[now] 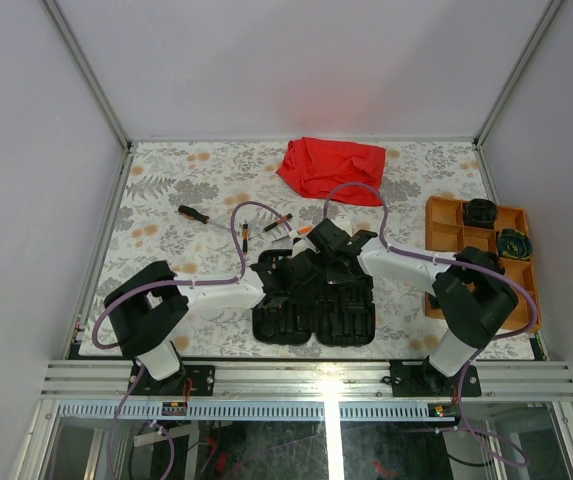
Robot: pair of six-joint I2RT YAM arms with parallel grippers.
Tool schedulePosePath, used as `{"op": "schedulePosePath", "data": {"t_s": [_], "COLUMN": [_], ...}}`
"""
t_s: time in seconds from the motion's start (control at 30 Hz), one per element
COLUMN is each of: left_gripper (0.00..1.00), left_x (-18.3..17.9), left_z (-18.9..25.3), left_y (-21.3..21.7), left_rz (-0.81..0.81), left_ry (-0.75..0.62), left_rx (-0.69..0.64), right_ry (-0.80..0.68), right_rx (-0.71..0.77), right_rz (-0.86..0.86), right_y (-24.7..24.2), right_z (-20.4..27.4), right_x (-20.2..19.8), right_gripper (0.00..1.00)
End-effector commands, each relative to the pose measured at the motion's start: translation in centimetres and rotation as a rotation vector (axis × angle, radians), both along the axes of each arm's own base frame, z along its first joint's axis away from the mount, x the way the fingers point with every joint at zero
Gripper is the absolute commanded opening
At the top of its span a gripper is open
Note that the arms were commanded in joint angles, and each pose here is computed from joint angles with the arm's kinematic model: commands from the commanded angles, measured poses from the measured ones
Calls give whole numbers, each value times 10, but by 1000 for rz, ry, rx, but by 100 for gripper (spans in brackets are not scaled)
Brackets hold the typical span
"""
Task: Sort the tools into containers
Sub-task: Place the screwdriver in the storage box.
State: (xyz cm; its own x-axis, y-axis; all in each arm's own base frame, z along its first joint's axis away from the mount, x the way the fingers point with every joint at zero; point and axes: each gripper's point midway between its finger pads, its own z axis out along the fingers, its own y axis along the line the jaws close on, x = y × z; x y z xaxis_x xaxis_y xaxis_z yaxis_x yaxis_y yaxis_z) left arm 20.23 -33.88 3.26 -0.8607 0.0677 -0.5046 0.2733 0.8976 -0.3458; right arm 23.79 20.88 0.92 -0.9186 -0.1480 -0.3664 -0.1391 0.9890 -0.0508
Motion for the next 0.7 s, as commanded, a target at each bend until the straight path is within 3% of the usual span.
{"op": "schedulePosePath", "data": {"t_s": [0.0, 0.37, 0.67], "left_gripper": [0, 1, 25], "left_x": [-19, -19, -8], "left_z": [-19, 1, 51], "left_y": [-21, -21, -17], "left_rz": [-105, -114, -155], "left_ry": [55, 29, -68], "left_rx": [-40, -72, -121], "right_ry": [578, 233, -2], "right_rx": [-73, 120, 189], "right_rz": [-55, -45, -24], "right_y": [-41, 5, 6], "right_z": [-132, -52, 16], "right_x": [-156, -61, -13], "right_gripper": [0, 1, 22]}}
